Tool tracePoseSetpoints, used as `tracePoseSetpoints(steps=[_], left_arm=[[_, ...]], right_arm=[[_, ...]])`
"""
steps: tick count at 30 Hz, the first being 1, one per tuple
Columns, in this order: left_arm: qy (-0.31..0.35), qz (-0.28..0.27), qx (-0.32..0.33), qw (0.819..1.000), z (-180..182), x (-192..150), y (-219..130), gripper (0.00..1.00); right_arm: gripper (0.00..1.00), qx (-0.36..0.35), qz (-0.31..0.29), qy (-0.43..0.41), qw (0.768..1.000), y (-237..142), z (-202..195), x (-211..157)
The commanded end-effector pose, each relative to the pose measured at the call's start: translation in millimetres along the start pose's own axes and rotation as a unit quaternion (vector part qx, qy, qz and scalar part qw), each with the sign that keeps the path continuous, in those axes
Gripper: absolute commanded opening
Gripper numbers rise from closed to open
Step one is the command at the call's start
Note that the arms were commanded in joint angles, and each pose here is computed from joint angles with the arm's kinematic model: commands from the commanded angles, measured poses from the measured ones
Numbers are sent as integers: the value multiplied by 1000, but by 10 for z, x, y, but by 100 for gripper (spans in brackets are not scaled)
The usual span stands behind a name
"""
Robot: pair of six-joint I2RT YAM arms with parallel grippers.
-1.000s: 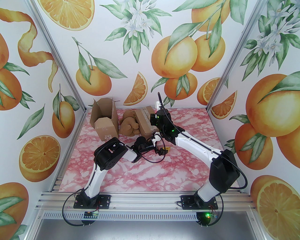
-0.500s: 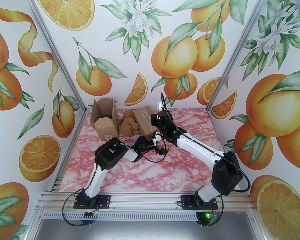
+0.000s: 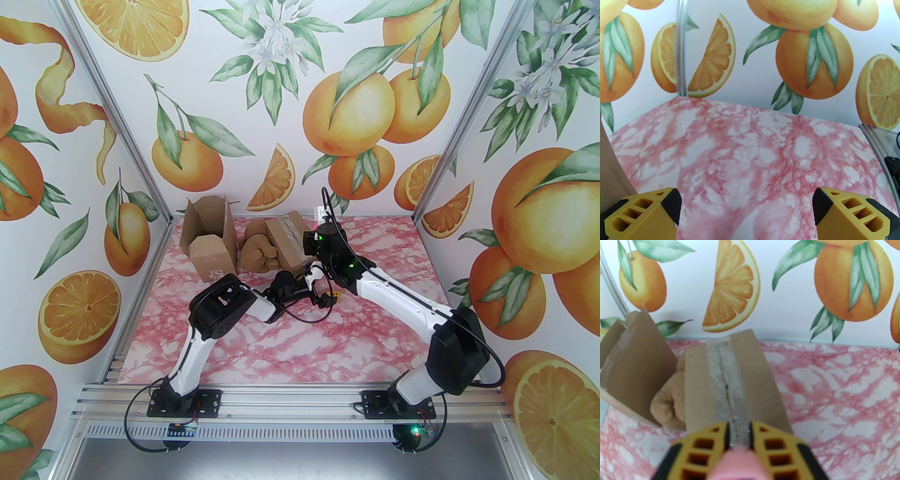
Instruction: Unpack the express box
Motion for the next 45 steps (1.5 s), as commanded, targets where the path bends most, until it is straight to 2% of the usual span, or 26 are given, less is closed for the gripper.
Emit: tracePoseSetpoints(steps=[1,14,20,24,29,33,45], left_arm=[[-18,-1,54,998,264,-25,-51,97],[-50,-12,77,996,419,-11,-113,96],[-53,-10,73,996,418,-29,-136,96],[-47,-8,46,998,348,-37,-134,95],[-47,9,29,998,288,-79,-139,94],[-48,15,25,998,281,-95,-142,94],[-47,22,8,999,222,-104,-108,94]], right_arm=[[0,-4,45,-31,998,-119,-21,-148],[0,-2,74,-52,996,-258,-25,-198],[0,-7,68,-59,996,-313,-15,-150],[0,-3,39,-57,998,-374,23,24],[0,27,-29,-48,998,-377,186,346],[0,54,-62,-53,995,-264,293,424],[0,85,-64,-55,993,212,362,343]])
Point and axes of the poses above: each hand's point on the last joint's axis, 136 mm out from that joint toward the fingers, its own y axis out along the fingers, its own z axis along the line the jaws close on, x = y × z, the point moved 7 cm from there along -y, back along the fingers, and after that the axes turned 9 degrees about y, right-handed, at the moved point
